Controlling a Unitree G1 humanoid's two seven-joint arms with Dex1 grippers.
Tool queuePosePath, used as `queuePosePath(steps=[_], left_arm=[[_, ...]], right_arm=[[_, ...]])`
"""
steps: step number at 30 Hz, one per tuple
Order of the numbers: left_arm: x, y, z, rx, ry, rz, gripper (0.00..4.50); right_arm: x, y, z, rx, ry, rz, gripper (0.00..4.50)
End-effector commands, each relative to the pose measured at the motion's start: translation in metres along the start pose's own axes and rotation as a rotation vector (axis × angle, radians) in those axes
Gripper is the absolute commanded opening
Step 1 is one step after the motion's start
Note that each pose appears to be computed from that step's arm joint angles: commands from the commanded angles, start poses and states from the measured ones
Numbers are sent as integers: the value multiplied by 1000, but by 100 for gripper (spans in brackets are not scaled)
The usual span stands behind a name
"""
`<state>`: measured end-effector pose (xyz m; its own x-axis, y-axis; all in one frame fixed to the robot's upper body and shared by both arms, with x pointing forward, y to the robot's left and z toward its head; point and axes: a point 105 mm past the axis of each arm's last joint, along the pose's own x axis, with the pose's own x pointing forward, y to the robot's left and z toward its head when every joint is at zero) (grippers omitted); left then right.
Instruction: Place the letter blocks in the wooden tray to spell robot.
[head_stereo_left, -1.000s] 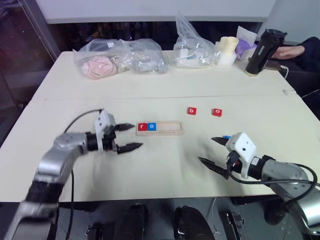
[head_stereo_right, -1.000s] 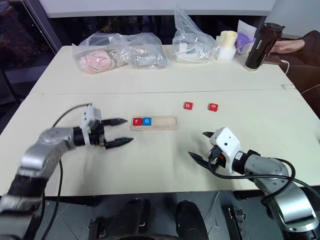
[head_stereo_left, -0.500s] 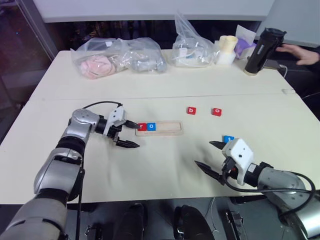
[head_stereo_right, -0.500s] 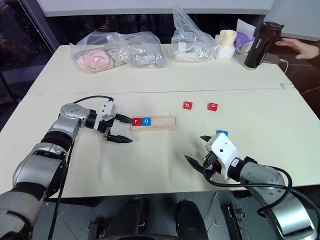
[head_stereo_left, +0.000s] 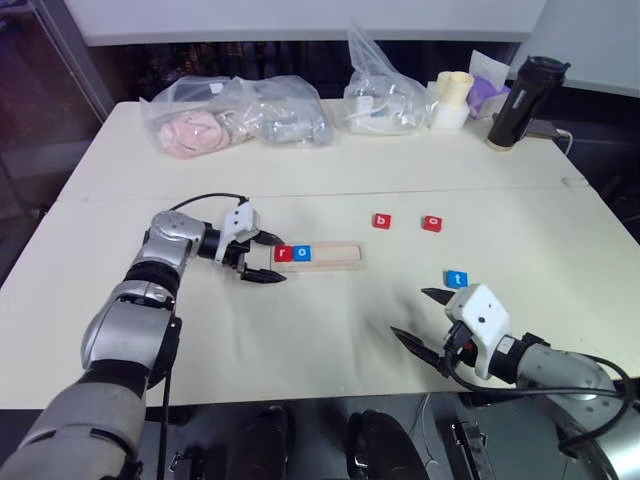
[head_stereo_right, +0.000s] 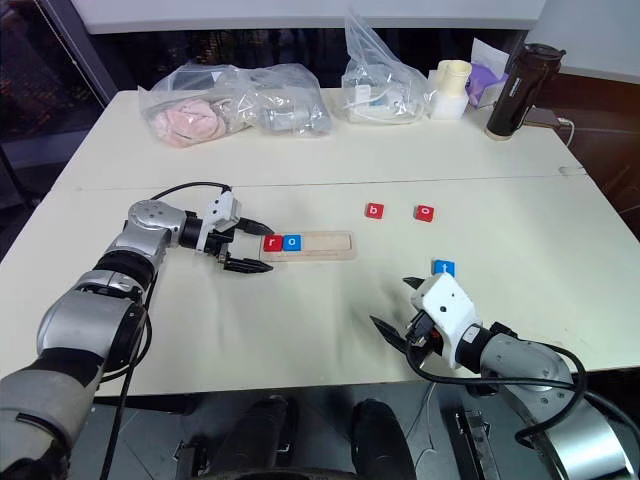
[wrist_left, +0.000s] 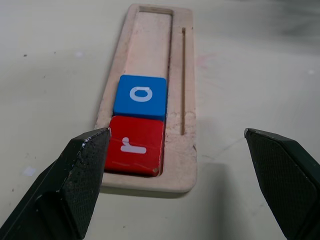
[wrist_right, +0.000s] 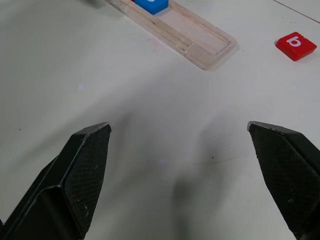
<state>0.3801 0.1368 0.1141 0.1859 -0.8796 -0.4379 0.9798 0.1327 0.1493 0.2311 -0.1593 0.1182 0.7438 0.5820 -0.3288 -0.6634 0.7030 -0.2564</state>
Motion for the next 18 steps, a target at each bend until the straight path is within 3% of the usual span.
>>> queuePosePath(steps=[1,18], left_arm=[[-4,12,14,38,-6,53,450],[13,14,6,20,70,73,450]], right_arm=[[0,2,12,-34,-40,-2,447],[-2,4,11,-43,-22,-9,447]])
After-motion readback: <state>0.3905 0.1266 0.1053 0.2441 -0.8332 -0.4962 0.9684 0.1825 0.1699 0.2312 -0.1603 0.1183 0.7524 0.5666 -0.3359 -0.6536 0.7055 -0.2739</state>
